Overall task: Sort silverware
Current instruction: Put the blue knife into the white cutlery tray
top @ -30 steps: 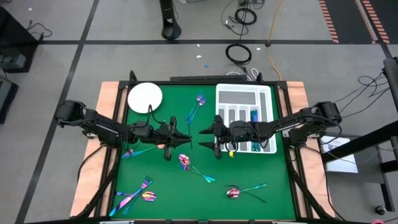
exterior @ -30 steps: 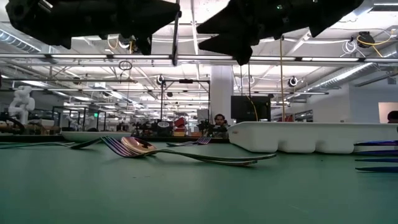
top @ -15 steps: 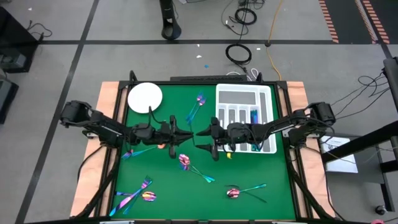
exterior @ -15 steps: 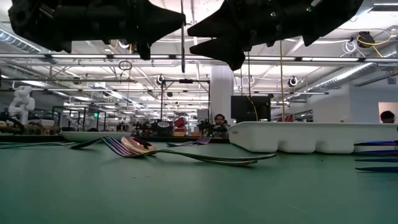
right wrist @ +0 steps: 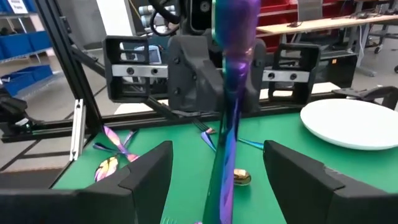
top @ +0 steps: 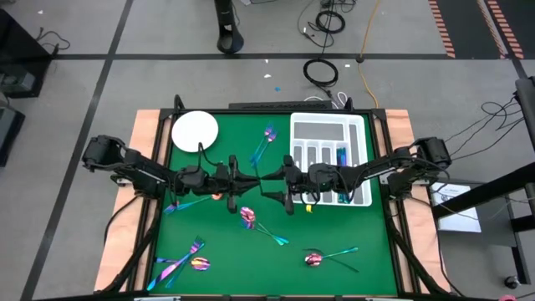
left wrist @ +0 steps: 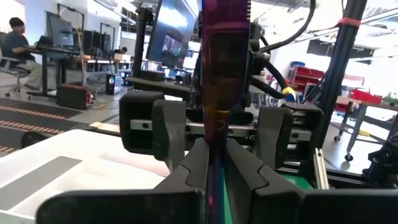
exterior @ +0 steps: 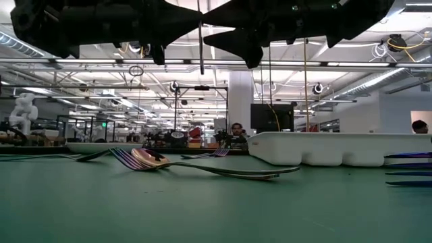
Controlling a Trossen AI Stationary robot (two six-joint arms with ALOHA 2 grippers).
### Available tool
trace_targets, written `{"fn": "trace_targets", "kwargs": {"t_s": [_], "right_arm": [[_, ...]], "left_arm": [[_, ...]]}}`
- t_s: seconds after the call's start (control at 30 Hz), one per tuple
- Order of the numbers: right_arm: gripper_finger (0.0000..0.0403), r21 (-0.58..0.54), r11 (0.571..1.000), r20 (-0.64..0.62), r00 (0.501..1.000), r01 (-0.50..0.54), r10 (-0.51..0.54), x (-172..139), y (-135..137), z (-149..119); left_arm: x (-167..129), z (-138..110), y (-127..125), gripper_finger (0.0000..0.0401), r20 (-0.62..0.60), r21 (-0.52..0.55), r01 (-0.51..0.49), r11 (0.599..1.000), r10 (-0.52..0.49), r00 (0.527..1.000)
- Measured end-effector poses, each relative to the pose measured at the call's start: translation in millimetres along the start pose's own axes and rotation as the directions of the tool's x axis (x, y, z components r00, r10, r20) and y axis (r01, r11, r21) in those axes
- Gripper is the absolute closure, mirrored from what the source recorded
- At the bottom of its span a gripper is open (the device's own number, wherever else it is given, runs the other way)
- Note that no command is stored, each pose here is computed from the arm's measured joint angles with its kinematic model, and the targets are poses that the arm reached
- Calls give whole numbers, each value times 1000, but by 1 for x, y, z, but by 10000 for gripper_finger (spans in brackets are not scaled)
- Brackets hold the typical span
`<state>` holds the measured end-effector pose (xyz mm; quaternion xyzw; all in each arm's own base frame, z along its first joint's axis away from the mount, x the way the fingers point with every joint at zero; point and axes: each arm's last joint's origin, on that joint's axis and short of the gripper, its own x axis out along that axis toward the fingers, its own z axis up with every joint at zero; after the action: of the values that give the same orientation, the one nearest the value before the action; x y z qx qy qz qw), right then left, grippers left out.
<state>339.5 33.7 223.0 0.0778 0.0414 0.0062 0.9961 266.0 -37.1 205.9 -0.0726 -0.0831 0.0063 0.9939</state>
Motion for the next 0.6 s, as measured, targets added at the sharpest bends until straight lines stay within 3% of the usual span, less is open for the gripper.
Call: {"fn": "trace_targets", "kwargs": {"t_s": [0.3,0.6], "right_arm": [[163,-2,999,18,999,52,-52,0,-1,1],[163,11,999,69,997,32,-33,9,-2,-9]], "left_arm": [[0,1,-2,374,15,-4,8,1000,-8,1000],[0,2,-2,374,15,-5,9,1000,-9,1000]]}}
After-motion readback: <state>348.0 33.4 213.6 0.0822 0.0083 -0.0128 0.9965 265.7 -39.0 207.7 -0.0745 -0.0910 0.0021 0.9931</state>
